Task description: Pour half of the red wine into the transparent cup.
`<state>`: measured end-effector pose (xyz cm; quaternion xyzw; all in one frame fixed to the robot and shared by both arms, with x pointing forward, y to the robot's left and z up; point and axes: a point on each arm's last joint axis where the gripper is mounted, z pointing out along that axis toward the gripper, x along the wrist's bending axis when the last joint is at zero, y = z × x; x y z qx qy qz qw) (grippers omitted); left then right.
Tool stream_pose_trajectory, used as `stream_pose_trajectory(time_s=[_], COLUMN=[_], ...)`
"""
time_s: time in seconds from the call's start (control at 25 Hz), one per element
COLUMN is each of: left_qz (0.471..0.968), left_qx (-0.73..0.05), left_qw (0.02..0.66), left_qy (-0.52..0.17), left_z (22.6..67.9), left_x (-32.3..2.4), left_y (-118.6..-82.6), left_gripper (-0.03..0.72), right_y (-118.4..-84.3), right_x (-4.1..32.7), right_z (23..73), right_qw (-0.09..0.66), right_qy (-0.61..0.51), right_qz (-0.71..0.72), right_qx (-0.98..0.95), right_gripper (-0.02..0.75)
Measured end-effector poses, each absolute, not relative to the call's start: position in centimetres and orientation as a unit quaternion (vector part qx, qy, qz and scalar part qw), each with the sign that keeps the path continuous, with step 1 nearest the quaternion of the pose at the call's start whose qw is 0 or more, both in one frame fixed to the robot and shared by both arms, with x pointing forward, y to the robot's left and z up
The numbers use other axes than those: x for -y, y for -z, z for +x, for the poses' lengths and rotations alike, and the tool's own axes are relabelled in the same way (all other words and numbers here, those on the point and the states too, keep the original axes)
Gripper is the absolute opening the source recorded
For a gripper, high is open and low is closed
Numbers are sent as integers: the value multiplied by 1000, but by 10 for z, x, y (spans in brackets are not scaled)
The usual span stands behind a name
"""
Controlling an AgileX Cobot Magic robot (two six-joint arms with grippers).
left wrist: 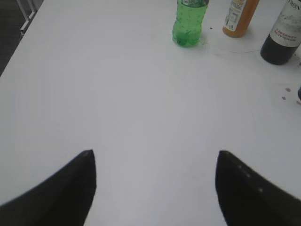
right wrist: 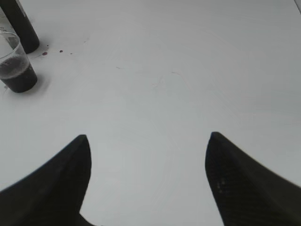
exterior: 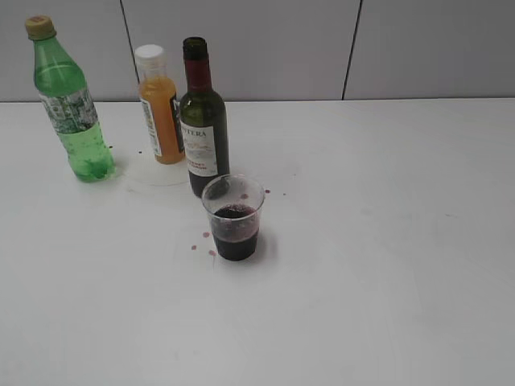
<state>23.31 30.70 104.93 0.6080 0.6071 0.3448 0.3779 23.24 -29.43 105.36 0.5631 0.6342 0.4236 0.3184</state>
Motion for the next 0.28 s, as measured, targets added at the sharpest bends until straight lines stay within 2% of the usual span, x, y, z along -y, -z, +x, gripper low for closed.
stream_pose_trajectory(time_s=[0.28], left_qz=[609], left_qx=[-606], left_qw=[377], left_qy=[-345], left_z=[233], left_x=[-307], left_y=[-1049], left_gripper=[590], right_y=[-1054], right_x=[294], right_z=[232], right_qw=[318], right_qy=[-424], right_qz=[563], right_qx=[-634], right_gripper=[571])
